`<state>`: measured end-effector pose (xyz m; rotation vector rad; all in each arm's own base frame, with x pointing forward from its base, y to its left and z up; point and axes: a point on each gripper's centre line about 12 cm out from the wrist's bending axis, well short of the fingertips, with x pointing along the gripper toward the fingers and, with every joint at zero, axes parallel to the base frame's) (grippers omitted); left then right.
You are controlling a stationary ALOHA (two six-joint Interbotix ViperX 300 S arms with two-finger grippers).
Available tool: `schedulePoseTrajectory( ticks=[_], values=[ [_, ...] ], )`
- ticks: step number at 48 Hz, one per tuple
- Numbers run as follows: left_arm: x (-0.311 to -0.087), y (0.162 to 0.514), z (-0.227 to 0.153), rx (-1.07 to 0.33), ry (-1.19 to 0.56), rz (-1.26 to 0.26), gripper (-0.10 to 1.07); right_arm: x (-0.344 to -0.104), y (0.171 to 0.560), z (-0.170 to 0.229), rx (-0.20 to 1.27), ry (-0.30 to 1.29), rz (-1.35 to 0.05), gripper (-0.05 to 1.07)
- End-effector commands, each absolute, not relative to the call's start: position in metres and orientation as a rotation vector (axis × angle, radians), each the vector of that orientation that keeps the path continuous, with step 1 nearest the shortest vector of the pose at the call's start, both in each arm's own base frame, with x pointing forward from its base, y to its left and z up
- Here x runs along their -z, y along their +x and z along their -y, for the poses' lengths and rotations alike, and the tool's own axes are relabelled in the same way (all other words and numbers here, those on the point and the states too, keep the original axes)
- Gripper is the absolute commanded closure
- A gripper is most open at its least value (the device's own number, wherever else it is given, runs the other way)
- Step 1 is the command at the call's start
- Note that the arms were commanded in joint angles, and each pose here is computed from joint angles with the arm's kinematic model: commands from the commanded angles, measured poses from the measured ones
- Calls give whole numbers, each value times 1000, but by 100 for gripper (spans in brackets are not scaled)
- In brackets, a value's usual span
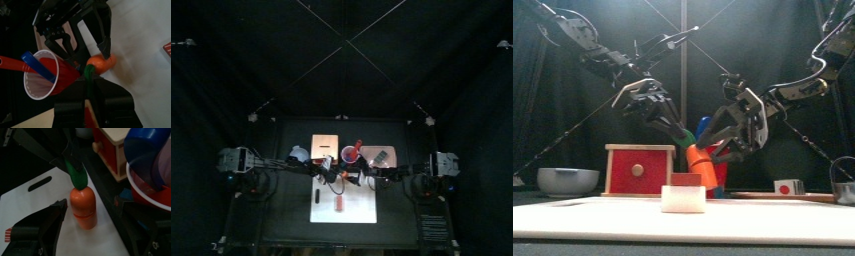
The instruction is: Stand up carrot
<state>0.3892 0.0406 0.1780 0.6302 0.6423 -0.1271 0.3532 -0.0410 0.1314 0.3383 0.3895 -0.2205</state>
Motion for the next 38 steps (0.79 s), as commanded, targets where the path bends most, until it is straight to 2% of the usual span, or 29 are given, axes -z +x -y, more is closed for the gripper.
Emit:
schedulePoseTrajectory(
  ticks=[1, 13, 28, 38],
  values=[
    [-192, 391, -41, 117, 632, -602, 47, -143, 359, 35, 213, 332, -348, -1],
    [-193, 392, -40, 117, 630, -598, 47, -142, 371, 20, 177, 323, -344, 1],
    [-192, 392, -38, 124, 632, -596, 47, -135, 374, 22, 185, 324, -356, 17],
    [-192, 392, -38, 124, 632, -598, 47, -138, 375, 29, 206, 330, -328, 18]
  ],
)
